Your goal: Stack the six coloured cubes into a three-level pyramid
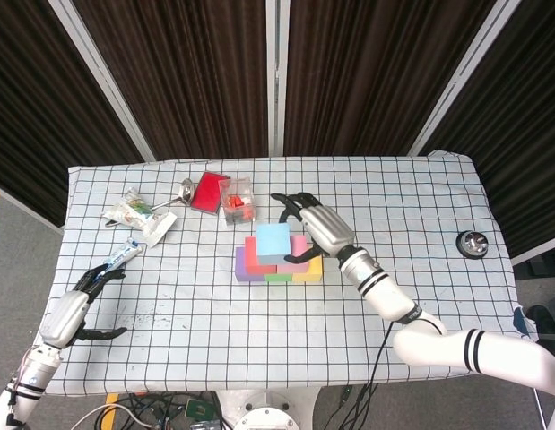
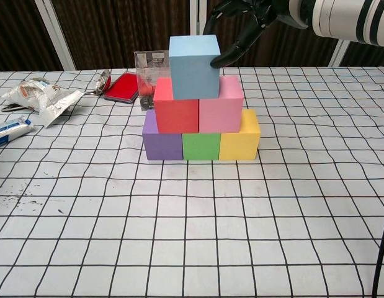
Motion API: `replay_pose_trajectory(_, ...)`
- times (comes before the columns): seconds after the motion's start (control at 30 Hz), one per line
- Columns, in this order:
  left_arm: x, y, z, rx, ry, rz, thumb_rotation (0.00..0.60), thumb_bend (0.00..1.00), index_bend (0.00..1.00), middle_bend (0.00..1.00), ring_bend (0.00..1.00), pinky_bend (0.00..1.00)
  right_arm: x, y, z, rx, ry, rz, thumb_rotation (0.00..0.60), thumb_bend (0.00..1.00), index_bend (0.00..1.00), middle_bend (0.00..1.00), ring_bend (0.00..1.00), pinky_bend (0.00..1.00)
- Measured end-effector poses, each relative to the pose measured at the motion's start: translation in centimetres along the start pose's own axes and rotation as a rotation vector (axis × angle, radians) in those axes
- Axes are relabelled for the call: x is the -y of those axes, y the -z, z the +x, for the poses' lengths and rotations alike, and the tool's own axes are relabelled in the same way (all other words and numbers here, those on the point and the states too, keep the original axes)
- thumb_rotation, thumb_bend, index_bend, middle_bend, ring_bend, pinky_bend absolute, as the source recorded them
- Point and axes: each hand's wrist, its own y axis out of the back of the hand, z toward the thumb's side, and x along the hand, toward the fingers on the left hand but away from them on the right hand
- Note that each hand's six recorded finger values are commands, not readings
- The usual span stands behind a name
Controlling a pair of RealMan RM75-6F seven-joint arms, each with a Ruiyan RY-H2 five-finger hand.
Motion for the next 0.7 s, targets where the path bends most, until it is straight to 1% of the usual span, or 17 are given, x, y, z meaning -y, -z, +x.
replay_pose_trajectory(0.1, 0.0, 0.0, 0.0, 0.001, 0.000, 0.000, 0.600, 0.00, 0.12, 0.18, 0.01, 0.06, 0.0, 0.0, 0.1, 0.000, -0.005, 0.000, 0.600, 0.07, 0.00, 0.27, 0.03, 0.00)
replay_pose_trajectory(0.37, 0.0, -0.1, 0.1, 0.003, 0.000, 0.003, 0.600, 0.00, 0.12, 0.18, 0.01, 0.06, -0.6, -0.4, 0.5, -0.014, 0.010, -0.024, 0.600, 0.04, 0.00, 0.22, 0.00, 0.00)
replay_pose_trajectory(0.63, 0.5, -0.6, 0.8, 0.014, 0.007, 0.001, 0.600, 0.00, 0.12, 0.18, 0.01, 0.06, -1.8, -0.3, 2.5, -0.023, 0.035, -0.040, 0.600, 0.01, 0.00, 0.21, 0.00, 0.00)
replay_pose_trajectory(0.7, 0.7, -0.7, 0.9, 0.013, 0.007, -0.001, 0.600, 0.00, 0.12, 0.18, 0.01, 0.06, -1.8, -0.1, 2.8, -0.022, 0.037, -0.043, 0.600, 0.01, 0.00, 0.20, 0.00, 0.00)
